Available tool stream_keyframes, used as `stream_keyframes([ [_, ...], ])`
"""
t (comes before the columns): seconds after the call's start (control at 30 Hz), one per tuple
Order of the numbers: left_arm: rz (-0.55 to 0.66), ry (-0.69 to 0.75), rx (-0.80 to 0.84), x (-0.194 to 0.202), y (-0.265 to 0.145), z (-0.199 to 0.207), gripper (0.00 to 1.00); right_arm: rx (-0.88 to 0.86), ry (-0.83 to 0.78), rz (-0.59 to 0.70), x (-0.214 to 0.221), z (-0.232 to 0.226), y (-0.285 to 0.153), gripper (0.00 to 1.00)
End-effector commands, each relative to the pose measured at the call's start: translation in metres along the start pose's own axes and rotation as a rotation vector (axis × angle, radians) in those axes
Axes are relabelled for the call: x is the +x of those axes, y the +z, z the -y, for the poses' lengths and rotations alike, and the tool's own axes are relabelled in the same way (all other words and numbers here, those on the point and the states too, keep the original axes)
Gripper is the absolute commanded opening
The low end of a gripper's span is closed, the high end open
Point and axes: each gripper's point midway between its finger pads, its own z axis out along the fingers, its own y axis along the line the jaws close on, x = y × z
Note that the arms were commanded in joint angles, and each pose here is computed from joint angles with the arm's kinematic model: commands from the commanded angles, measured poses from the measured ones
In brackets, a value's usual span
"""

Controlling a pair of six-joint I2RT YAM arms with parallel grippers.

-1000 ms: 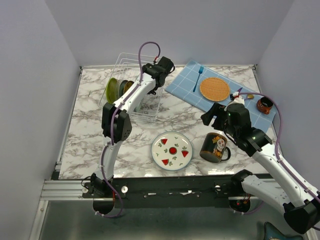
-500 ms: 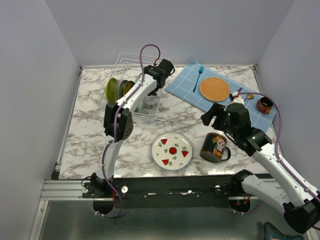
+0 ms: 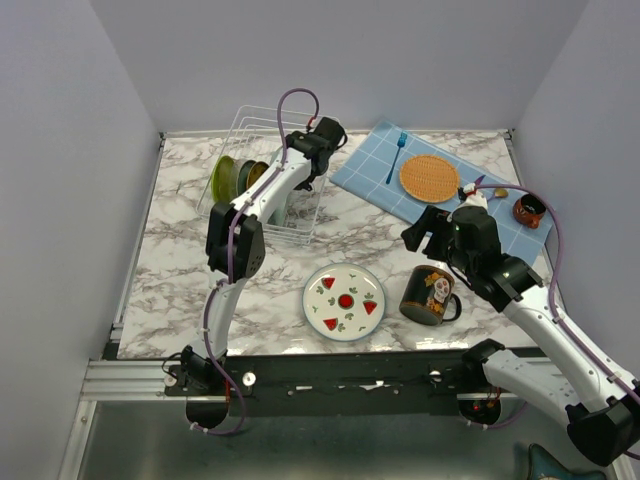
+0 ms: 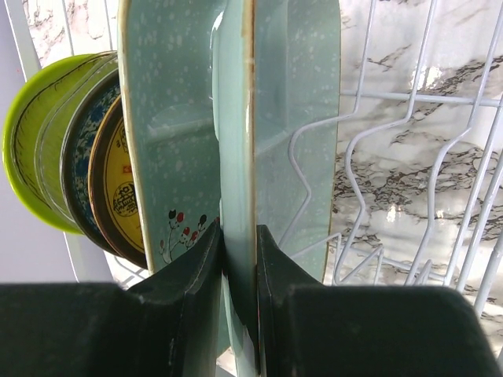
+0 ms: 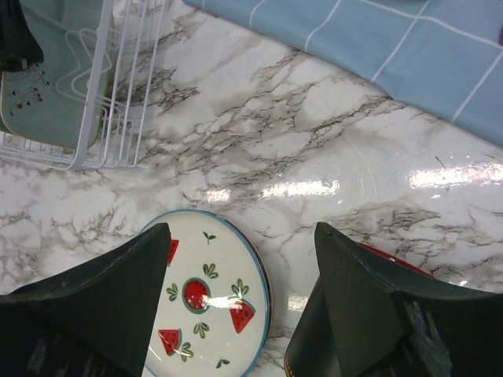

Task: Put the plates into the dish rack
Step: Insert the plate into the dish rack.

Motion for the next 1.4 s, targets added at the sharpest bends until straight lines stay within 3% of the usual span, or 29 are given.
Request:
stream_keyframes([
  [0.0,-0.06,0.048,-0.041,0.015,0.02,-0.013,0.19,0.03,-0.009,-0.007,0.002,0.007,-0.001,0.82],
  [0.1,-0.056,0.048,-0.048,0.013,0.02,-0.014,0.3,0.034,-0.008,-0.011,0.003,0.008,0.0,0.82],
  [0.27,-0.041,0.049,-0.059,0.01,0.018,-0.018,0.39,0.032,-0.006,-0.011,0.003,0.008,0.0,0.83],
  [0.5,-0.01,0.045,-0.074,0.0,0.011,-0.026,0.45,0.031,-0.002,-0.015,0.005,0.007,0.002,0.83],
  [1.37,0.152,-0.082,-0.056,-0.037,-0.046,-0.063,0.52,0.017,0.004,-0.038,0.01,0.004,0.008,0.83],
])
